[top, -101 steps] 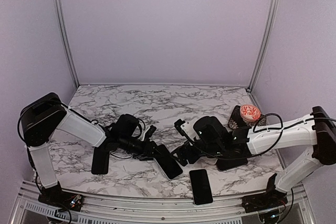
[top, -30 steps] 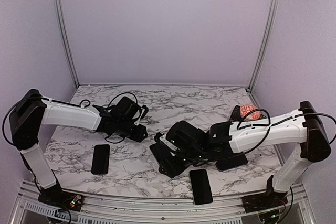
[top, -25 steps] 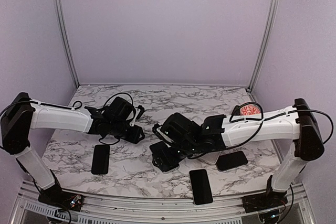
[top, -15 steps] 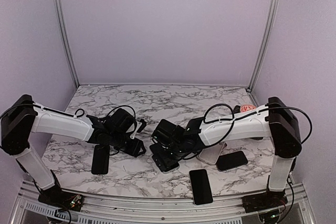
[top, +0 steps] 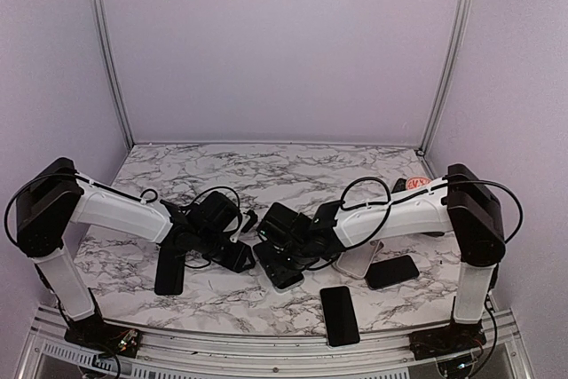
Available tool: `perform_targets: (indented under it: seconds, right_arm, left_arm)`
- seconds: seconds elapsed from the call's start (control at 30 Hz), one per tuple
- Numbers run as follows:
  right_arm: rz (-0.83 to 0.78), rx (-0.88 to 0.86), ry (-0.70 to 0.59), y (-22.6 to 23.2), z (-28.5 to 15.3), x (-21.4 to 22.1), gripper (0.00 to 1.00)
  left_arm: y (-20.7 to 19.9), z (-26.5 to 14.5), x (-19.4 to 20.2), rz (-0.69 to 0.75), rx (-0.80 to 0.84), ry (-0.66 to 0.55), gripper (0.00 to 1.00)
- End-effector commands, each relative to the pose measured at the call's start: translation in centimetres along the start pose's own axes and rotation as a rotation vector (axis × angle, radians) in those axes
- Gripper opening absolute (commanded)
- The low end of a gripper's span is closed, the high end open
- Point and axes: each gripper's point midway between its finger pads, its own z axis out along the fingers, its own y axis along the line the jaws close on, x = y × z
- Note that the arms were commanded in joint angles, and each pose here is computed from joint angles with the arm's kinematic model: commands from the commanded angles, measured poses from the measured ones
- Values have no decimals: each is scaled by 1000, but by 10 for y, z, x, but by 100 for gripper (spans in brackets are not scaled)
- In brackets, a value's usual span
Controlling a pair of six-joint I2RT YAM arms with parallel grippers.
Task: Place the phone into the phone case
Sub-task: Adjust the phone with the phone case at the center of the board.
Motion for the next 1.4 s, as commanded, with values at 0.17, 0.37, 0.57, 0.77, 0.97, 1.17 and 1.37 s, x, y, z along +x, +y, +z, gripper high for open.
perform_targets:
  seconds: [0.17,0.37,0.57,0.77,0.97,1.17,1.37]
  right_arm:
    - [22,65,18,-18,28,13,61]
    - [18,72,21,-20,25,13,61]
    - [5,81,-41,-25,-6,-10,68]
    - [-3,-51,-100,-18,-30,-22,83]
    - [-11,-71,-16,-17,-31,2,83]
    - [45,-76,-3,-19,-57,16,69]
    - [107,-12,39,-47,-47,19,48]
  left_arm:
    - [-11,10,-1,11,31,13,37]
    - [-10,9,-1,14,27,6,37]
    - [-11,16,-7,23,22,3,38]
    - [-13,15,-14,32,26,-14,40]
    - [-12,17,-13,40,21,-9,43]
    - [-17,5,-21,57,34,-42,42]
    - [-9,4,-10,45,2,-1,32]
